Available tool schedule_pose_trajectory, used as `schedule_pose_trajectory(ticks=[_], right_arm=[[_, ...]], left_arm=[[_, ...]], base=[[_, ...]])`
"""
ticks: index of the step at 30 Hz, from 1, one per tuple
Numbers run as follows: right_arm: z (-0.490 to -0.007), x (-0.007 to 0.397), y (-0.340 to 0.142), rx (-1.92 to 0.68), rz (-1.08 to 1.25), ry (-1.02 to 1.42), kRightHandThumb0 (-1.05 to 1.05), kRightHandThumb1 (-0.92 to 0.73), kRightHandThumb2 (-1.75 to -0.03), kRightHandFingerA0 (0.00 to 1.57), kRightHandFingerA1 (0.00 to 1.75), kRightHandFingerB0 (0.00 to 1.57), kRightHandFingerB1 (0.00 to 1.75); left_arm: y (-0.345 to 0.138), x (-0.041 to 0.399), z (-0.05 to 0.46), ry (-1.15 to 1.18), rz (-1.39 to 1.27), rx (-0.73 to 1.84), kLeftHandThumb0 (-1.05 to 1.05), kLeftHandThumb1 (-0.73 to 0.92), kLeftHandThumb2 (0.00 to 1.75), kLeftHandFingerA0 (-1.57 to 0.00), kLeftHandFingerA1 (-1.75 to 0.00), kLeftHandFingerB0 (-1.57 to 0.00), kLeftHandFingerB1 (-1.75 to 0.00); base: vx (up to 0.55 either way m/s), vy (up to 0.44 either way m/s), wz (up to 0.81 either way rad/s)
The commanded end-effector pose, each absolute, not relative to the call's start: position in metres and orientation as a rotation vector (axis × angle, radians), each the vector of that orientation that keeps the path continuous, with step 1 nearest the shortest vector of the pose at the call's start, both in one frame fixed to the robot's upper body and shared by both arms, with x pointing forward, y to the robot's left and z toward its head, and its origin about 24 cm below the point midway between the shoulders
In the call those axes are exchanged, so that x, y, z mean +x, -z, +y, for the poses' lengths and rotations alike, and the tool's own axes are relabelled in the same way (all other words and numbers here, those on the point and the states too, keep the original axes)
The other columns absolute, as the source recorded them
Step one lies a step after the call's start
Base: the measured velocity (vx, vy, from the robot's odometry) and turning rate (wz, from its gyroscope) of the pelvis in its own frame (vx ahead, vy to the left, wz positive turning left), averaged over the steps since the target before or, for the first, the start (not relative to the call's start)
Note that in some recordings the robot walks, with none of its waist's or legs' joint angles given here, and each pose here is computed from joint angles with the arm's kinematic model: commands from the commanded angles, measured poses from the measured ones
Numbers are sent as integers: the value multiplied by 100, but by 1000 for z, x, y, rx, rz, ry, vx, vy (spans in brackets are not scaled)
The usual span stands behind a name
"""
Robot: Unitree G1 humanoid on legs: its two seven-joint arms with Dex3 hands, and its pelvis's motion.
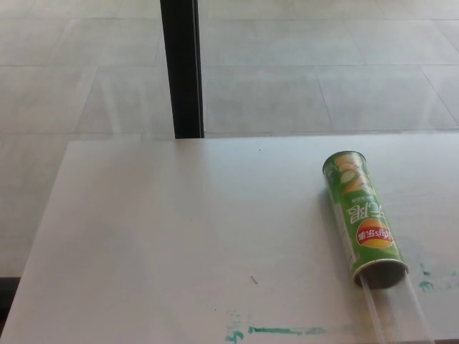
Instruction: Use the right hand as a fist to push the chips tray inside its container kept in the middle of the desk
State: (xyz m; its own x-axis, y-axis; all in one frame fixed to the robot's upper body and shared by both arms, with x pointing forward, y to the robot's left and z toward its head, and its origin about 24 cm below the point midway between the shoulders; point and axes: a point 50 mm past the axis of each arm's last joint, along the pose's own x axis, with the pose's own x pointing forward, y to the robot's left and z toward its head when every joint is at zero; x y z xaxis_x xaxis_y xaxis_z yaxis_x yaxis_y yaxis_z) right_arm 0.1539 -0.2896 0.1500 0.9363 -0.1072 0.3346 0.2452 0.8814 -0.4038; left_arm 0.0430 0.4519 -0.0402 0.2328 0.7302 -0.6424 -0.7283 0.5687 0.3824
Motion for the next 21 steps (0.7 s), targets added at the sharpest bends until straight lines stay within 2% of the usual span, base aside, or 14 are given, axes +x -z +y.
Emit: schedule_pose_trajectory(ticks=[1, 2, 3, 4, 5, 8, 9, 12, 13, 14, 15, 16, 19, 21], right_arm=[[-234, 127, -149, -825, -34, -655, -60, -81, -65, 80, 84, 56, 51], [-233, 126, -148, -820, -5, -668, -57, -81, -64, 77, 90, 55, 52], [-233, 126, -147, -818, 7, -673, -57, -80, -64, 77, 91, 57, 52], [-232, 125, -147, -821, 7, -674, -57, -80, -64, 77, 91, 57, 52], [-231, 125, -145, -823, 15, -685, -56, -80, -64, 77, 90, 57, 52], [-227, 123, -140, -811, 45, -720, -53, -77, -64, 78, 86, 54, 51], [-224, 122, -137, -809, 50, -733, -50, -63, -102, 81, 86, 49, 64], [-217, 119, -126, -831, 72, -792, -48, -62, -102, 79, 87, 49, 64], [-215, 118, -122, -858, 91, -818, -46, -61, -102, 78, 87, 48, 64], [-213, 116, -120, -914, 97, -845, -50, -77, -63, 73, 80, 55, 50], [-211, 114, -117, -958, 106, -862, -51, -76, -62, 75, 78, 56, 50], [-208, 113, -112, -961, 139, -893, -48, -72, -63, 73, 86, 52, 53], [-206, 110, -101, -967, 153, -888, -43, -71, -61, 70, 95, 54, 56], [-206, 108, -97, -1009, 158, -879, -43, -73, -61, 66, 98, 51, 57]], left_arm=[[32, 38, 458, -964, 875, 64, -84, 59, 137, -66, -131, -36, -102], [32, 37, 459, -956, 873, 73, -83, 58, 140, -67, -134, -38, -106], [32, 37, 458, -959, 872, 73, -80, 52, 140, -52, -161, -24, -123], [32, 37, 458, -969, 873, 66, -80, 52, 140, -52, -161, -24, -123], [32, 37, 458, -971, 867, 65, -84, 56, 140, -69, -136, -40, -108], [33, 37, 458, -973, 882, 78, -83, 58, 138, -71, -133, -40, -104], [33, 37, 458, -968, 881, 80, -85, 58, 139, -66, -132, -36, -103], [33, 36, 458, -947, 881, 82, -86, 57, 139, -63, -129, -32, -100], [32, 36, 458, -928, 889, 103, -86, 57, 139, -63, -128, -32, -100], [32, 35, 458, -927, 891, 112, -88, 57, 139, -67, -129, -33, -100], [32, 36, 458, -927, 903, 122, -87, 58, 137, -66, -127, -34, -99], [31, 38, 458, -914, 887, 124, -86, 58, 142, -67, -130, -32, -101], [31, 38, 459, -914, 894, 118, -84, 59, 140, -63, -127, -31, -98], [31, 38, 459, -925, 893, 115, -84, 57, 140, -65, -131, -38, -104]], base=[[0, 0, 0], [0, 0, 0], [0, 0, 0], [0, 0, 0], [0, 0, 0], [0, 0, 0], [0, 0, 0], [0, 0, 0], [0, 0, 0], [0, 0, 0], [0, 0, 0], [0, 0, 0], [0, 0, 0], [0, 0, 0]])
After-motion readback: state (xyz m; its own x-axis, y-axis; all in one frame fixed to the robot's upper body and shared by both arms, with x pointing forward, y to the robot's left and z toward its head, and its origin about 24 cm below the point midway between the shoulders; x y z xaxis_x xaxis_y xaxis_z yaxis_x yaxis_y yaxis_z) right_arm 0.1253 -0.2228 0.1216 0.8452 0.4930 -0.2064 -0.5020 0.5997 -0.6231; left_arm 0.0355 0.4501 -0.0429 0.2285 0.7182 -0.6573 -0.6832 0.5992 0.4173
